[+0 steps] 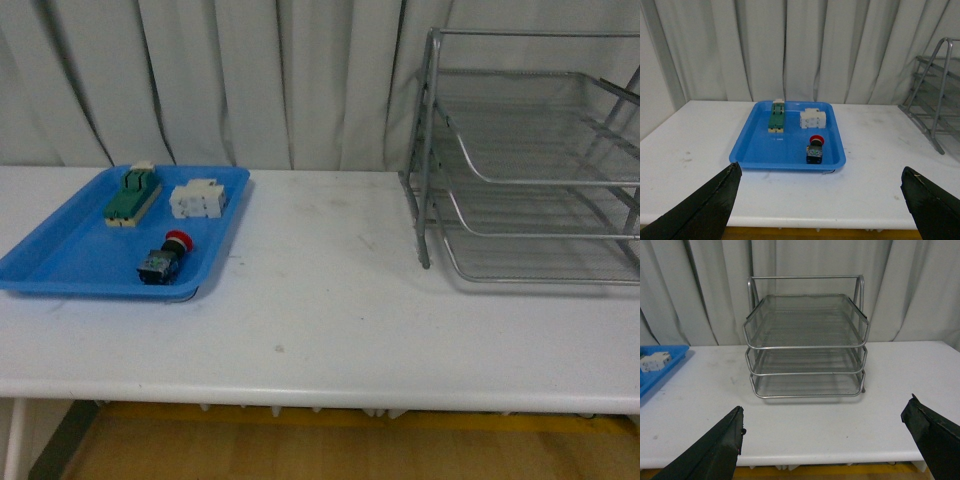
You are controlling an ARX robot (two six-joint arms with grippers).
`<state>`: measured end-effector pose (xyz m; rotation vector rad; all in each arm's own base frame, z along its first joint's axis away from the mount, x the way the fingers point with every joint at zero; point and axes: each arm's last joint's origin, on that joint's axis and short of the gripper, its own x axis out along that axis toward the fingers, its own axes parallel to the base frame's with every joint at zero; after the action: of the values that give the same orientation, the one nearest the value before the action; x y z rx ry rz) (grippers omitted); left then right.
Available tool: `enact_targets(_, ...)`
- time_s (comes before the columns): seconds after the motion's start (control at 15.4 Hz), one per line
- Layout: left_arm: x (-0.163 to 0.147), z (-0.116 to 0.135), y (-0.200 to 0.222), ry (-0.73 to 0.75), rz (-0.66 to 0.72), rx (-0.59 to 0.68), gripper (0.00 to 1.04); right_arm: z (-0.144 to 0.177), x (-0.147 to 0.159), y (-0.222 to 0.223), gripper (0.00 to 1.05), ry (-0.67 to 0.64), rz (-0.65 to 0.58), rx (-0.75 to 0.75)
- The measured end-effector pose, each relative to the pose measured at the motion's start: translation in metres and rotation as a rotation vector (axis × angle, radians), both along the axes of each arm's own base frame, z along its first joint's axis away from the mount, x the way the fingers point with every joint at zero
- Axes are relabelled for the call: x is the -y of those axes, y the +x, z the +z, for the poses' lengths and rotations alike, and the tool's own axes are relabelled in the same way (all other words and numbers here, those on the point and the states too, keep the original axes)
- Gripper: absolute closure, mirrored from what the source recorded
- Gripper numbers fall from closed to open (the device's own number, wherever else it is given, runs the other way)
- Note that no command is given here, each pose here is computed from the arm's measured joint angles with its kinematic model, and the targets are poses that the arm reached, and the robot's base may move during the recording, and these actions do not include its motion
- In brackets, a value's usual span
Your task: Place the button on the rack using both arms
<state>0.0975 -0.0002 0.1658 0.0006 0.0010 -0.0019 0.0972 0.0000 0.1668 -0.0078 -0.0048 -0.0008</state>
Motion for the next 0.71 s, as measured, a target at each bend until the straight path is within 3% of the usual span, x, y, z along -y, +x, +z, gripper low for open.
enact_targets(0.45,0.000,0.000,0.000,0.000,0.000,0.000,0.07,0.000,0.000,0.000,0.06,0.000,0.000,0.000)
enact_targets(0.65,0.000,0.000,0.000,0.000,-0.001,0.000,0.07,0.024,0.002,0.025,0.06,0.144,0.262,-0.013)
enact_targets(0.71,0.000,0.000,0.000,0.000,0.000,0.000,0.07,0.043,0.005,0.041,0.06,0.158,0.255,0.045)
